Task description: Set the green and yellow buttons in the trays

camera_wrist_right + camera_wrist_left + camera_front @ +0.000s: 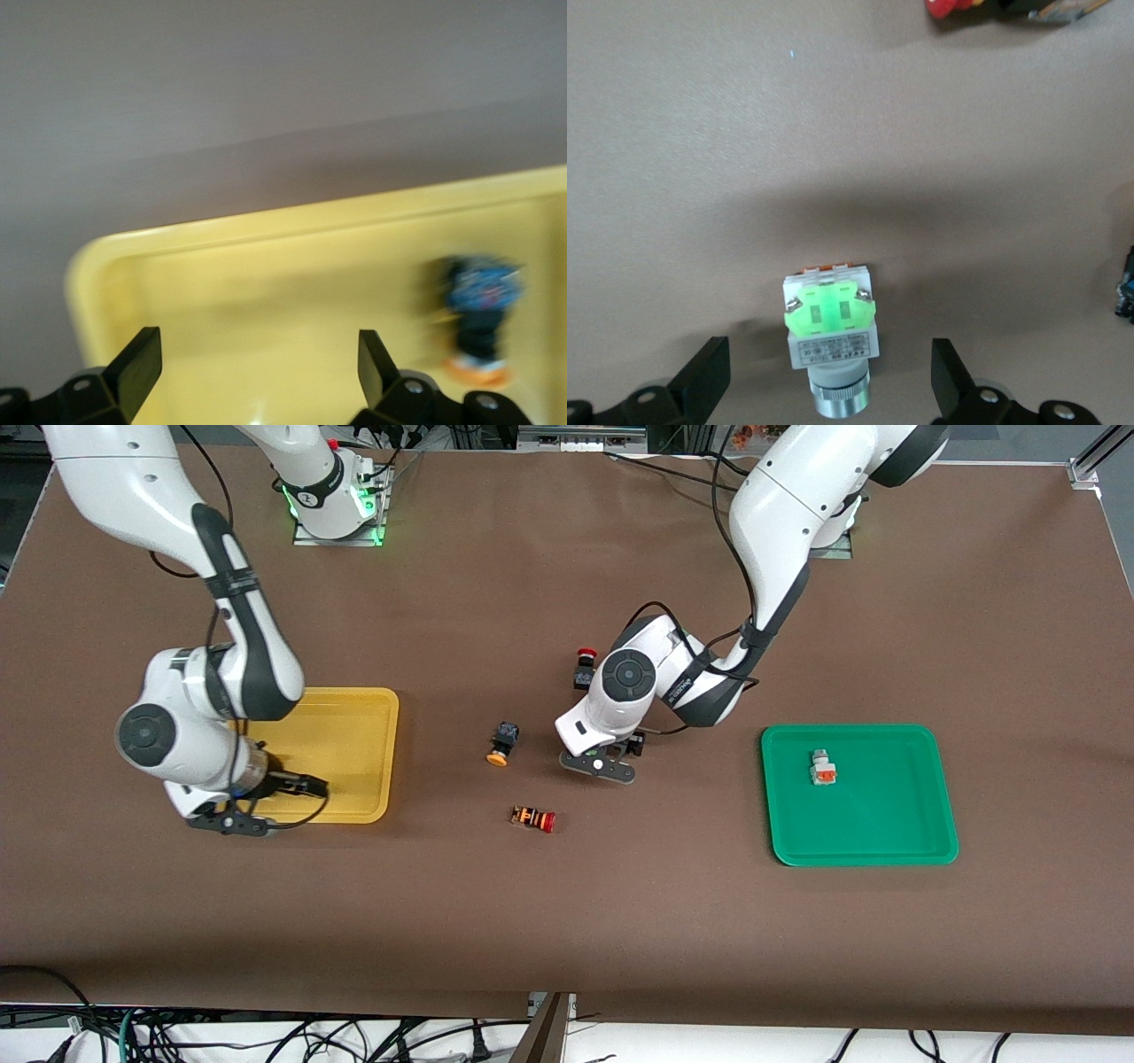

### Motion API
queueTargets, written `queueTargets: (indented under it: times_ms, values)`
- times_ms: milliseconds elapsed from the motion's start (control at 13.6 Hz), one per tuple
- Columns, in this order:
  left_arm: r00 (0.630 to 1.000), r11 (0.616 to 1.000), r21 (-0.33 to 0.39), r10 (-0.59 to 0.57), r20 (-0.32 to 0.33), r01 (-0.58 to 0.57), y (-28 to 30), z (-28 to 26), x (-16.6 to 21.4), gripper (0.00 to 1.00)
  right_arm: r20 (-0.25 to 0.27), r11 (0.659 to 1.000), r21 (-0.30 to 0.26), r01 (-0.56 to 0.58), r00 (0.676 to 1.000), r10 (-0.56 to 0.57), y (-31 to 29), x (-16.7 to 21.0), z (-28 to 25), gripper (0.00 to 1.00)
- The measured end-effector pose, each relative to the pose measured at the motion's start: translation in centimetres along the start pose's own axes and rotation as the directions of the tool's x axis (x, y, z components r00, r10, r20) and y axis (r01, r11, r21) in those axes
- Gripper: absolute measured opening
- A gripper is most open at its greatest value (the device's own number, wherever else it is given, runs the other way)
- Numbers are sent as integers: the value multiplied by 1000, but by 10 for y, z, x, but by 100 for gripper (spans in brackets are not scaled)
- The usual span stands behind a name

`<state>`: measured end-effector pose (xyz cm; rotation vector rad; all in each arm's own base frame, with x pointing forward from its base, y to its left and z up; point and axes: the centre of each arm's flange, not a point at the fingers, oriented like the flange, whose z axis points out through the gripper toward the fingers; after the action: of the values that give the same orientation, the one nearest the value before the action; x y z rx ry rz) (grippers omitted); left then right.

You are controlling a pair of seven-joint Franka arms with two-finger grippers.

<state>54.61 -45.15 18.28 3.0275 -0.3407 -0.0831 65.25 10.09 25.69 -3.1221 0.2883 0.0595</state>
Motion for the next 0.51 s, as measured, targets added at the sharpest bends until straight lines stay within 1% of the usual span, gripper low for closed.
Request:
queueTargets:
  times_ms: [74, 147, 368, 441, 515]
  values:
    - [1000, 1000, 1, -1, -1, 1, -1, 1, 0, 100, -1, 999, 0, -43, 999, 43, -25, -9, -1, 98]
    - [1000, 1000, 0, -4, -8, 4, -3, 1, 2, 93, 0, 996, -1, -89, 996, 89, -49, -19, 0, 98]
    - [1000, 1000, -6, -7, -25, 7, -4, -1, 5, 57, -6, 976, 1, -220, 975, 220, -121, -55, 0, 98]
    - [1000, 1000, -7, -8, -28, 8, -4, -2, 6, 48, -10, 965, 4, -261, 965, 261, -143, -68, 0, 98]
    - [999, 1000, -7, -11, -33, 11, -6, -4, 9, 41, -13, 955, 8, -297, 955, 297, -162, -80, -1, 98]
